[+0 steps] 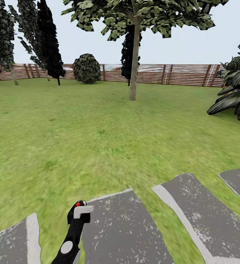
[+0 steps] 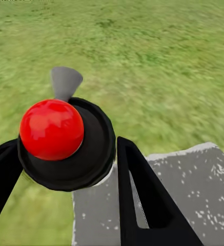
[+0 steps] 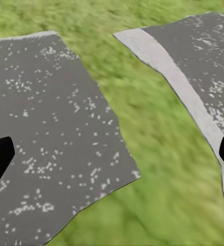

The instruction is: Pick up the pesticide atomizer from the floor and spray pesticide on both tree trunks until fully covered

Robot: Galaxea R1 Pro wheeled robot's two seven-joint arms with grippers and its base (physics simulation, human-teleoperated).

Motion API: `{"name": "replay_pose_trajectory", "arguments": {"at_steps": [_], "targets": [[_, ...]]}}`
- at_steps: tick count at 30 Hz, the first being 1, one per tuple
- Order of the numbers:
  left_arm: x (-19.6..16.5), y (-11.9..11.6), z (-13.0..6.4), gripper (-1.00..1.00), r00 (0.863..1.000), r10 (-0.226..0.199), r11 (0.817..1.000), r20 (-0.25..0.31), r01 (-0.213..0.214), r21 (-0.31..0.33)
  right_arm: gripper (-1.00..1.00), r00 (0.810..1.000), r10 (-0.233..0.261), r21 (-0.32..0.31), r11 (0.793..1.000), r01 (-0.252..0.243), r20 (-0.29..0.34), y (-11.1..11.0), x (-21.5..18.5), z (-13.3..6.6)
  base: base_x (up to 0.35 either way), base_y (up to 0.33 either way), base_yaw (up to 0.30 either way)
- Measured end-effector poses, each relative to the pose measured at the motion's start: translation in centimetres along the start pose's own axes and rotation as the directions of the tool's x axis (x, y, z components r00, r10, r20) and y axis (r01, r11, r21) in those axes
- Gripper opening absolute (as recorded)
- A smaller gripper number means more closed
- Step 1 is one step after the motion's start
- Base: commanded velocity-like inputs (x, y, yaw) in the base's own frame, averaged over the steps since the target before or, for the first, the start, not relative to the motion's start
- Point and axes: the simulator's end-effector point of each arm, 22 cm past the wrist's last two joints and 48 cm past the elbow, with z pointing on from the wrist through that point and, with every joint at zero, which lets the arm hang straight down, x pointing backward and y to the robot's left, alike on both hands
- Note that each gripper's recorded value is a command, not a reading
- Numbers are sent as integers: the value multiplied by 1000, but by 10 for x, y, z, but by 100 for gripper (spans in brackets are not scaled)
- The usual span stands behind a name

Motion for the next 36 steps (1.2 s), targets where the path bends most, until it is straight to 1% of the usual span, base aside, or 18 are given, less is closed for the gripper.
{"name": "replay_pose_trajectory", "arguments": {"at_steps": [36], "targets": [[1, -1, 0, -100, 1000, -1, 1000, -1, 1, 1, 100, 1000, 0, 0, 1000, 0, 0, 0, 0, 0, 341, -72, 0]]}}
